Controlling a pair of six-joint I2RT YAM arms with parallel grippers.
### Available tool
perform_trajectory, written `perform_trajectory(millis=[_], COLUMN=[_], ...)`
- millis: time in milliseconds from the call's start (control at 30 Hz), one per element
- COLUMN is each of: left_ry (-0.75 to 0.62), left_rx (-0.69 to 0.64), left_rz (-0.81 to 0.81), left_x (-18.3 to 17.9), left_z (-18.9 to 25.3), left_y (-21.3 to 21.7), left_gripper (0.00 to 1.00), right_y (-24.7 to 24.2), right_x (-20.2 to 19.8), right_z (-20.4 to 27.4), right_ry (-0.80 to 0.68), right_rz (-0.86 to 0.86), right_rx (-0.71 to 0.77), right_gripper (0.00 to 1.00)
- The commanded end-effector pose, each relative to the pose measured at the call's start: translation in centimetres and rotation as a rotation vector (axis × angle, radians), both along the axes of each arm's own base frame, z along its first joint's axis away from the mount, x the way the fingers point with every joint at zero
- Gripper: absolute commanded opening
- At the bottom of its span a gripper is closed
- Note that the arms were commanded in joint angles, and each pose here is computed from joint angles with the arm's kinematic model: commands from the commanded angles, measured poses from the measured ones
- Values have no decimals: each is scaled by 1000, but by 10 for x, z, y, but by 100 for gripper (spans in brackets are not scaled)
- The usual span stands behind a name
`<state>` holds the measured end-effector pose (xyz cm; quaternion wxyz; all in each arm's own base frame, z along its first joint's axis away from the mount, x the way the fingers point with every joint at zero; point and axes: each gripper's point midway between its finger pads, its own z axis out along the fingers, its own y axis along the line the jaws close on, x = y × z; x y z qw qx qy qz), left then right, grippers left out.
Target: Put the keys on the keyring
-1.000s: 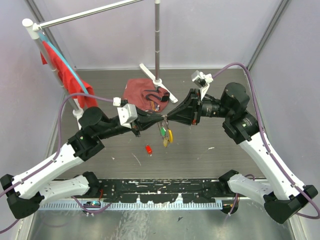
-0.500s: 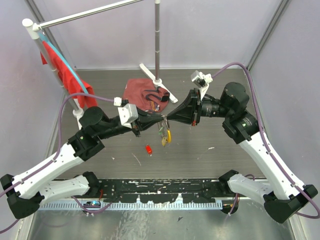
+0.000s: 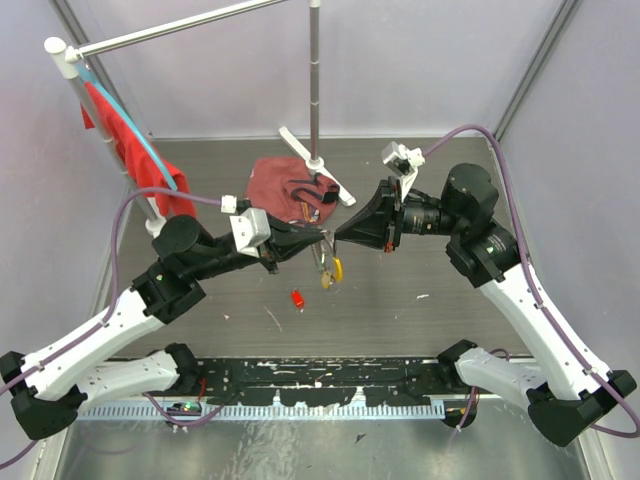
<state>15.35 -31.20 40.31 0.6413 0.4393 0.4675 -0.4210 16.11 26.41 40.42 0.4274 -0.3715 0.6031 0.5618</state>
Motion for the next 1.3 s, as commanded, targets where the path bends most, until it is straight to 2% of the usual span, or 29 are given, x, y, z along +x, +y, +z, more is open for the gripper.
perform_trajectory(millis=[0, 733, 1267], left_ry=[-71, -90, -90], left_rx=[-90, -106, -100], left_rz=[6, -26, -42], left_x=[-5, -10, -12], left_z=[33, 38, 37], left_y=[8, 6, 4], left_gripper=[0, 0, 0], right_y=[-3, 1, 1], right_x=[1, 2, 6], right_z=[18, 6, 10], right_ry=[-67, -25, -32], right_rz=[-20, 2, -10], right_rx=[24, 0, 1], right_gripper=[1, 7, 21])
